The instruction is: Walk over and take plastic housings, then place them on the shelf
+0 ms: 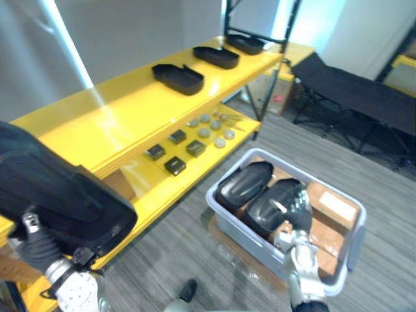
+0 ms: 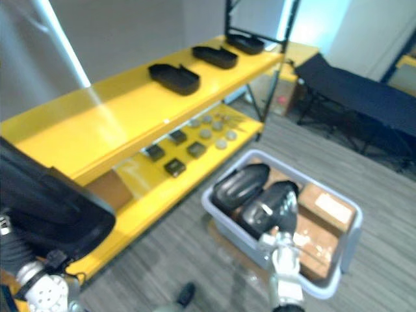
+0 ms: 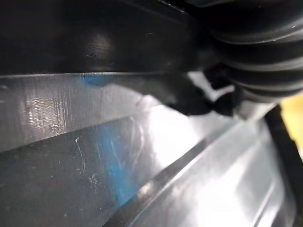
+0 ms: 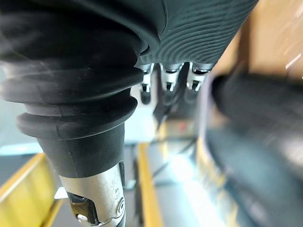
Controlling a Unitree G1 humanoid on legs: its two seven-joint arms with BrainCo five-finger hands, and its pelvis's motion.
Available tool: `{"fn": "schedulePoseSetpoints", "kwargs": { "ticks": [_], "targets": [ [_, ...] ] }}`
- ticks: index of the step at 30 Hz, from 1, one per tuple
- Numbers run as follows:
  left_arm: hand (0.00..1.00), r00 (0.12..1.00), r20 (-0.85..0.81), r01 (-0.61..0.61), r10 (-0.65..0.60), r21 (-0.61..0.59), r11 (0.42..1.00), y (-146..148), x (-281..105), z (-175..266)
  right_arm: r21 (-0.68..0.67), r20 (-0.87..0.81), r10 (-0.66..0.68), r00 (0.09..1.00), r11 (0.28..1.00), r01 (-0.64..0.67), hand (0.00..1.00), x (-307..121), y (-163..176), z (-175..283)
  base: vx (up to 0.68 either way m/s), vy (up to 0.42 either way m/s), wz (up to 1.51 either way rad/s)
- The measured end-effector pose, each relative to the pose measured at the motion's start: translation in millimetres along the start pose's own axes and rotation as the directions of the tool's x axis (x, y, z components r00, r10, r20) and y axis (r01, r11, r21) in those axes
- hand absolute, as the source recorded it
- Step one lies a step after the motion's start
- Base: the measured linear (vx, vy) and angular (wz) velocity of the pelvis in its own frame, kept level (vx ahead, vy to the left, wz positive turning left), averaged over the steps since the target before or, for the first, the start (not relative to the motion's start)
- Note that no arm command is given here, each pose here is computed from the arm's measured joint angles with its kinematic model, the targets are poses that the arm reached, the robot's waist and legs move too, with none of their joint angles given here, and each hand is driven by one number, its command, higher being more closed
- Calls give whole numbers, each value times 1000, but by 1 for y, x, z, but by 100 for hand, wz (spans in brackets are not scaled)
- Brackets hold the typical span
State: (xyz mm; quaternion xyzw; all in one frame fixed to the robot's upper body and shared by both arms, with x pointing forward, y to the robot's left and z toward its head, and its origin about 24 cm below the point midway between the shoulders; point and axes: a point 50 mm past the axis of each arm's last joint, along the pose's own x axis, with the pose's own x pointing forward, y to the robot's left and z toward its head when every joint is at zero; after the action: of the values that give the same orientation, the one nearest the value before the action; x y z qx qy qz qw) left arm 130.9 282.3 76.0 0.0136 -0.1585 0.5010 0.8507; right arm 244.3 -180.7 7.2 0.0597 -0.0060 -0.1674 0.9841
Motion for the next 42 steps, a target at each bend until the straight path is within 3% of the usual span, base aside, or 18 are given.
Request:
{"fn": "schedulePoseSetpoints", "kwargs": {
  "ticks": [7,16,19,23,30,37,42],
  "targets": [
    [100,997,23,-72,71,73,995,23,3,2,6,15,38,999,999,-38,0,1,7,4,6,9,-9],
    [100,988,103,-115,111,37,993,25,12,18,-43,124,63,990,997,-58,0,7,-7,29,4,15,43],
    [100,989,127,-68,71,-30,997,6,14,24,-47,129,27,991,999,-21,0,3,-18,30,88,55,52],
    [100,981,183,84,-64,-103,991,-30,21,34,-55,115,-19,993,998,26,0,-6,-31,27,81,69,53],
    [100,980,142,152,-140,-77,985,-35,9,27,-47,169,-7,986,999,15,0,-7,-26,39,-21,-103,15],
    [100,962,73,273,-265,-163,948,-55,-12,21,-48,293,7,956,999,7,0,-19,-28,69,-77,-27,73],
    [100,963,85,264,-255,-138,954,-46,-8,21,-13,287,-4,958,1000,8,0,-15,-21,67,51,84,30]
  ]
}}
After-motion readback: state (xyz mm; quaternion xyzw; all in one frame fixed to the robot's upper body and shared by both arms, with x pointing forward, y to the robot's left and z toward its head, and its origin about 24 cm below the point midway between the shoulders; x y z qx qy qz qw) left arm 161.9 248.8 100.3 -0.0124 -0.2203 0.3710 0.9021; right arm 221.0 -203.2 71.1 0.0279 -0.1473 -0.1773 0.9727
